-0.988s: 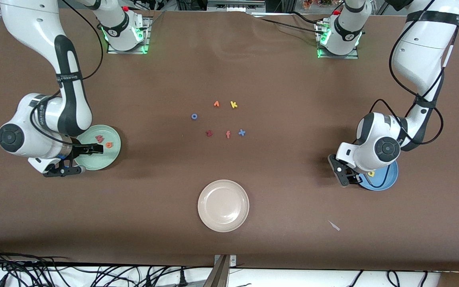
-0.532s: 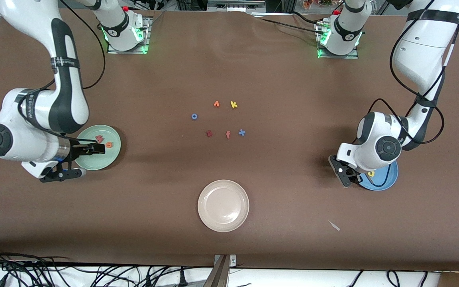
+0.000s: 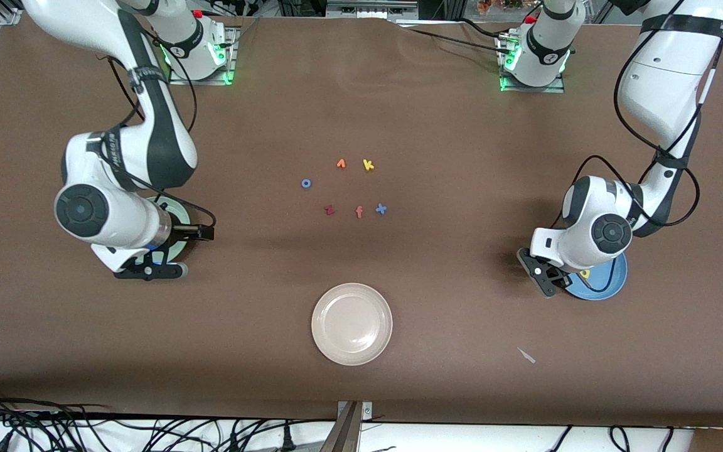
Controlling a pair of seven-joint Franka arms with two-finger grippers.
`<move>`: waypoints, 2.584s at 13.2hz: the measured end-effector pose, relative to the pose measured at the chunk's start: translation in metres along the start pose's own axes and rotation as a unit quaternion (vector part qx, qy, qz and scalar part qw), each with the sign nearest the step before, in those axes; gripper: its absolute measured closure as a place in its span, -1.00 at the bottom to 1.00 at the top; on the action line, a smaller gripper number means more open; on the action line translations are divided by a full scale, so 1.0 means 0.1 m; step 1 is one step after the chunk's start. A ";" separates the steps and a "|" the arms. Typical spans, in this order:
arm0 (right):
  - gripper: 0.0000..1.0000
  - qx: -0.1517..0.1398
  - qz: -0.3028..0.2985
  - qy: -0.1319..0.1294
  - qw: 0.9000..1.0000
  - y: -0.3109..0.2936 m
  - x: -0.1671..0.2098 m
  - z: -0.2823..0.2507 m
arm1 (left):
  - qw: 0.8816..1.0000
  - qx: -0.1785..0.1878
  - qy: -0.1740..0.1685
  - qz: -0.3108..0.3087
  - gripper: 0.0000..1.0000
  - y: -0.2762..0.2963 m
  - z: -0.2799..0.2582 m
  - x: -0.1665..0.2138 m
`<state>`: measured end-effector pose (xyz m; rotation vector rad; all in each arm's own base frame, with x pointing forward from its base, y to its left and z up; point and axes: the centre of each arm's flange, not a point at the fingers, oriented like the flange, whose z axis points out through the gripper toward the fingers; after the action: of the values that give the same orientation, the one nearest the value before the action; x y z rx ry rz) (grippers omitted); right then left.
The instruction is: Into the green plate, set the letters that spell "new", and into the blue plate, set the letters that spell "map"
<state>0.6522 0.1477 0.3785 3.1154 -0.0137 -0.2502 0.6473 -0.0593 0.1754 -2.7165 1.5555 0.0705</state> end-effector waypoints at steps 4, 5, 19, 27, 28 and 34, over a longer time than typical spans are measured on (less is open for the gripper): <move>-1.00 0.037 0.046 0.034 0.998 0.85 -0.41 -0.82 | 0.999 -0.012 -0.023 -0.047 0.46 -0.24 -0.56 0.07; -1.00 0.035 0.052 0.029 0.998 1.08 -0.59 -1.03 | 0.998 -0.020 -0.026 -0.059 0.46 -0.33 -0.82 0.07; -1.00 0.004 0.024 0.067 0.997 1.30 -1.26 -1.57 | 0.979 -0.090 -0.065 -0.169 -0.30 -0.98 -0.86 -1.07; -1.00 0.004 0.026 0.072 0.997 1.33 -1.24 -1.60 | 0.902 -0.018 -0.044 -0.429 -1.00 -1.06 -2.16 -1.25; -1.00 0.004 0.026 0.072 0.997 1.32 -1.24 -1.60 | 0.883 -0.014 -0.045 -0.467 -1.00 -1.02 -2.32 -1.30; -1.00 0.004 0.025 0.073 0.997 1.32 -1.24 -1.61 | 0.875 0.030 0.016 -0.482 -1.00 -0.32 -3.69 -1.13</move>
<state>0.5543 0.0191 0.5593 3.1276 -0.0898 -0.0228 0.6308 0.0427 0.5481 -3.0731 0.0530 -0.0354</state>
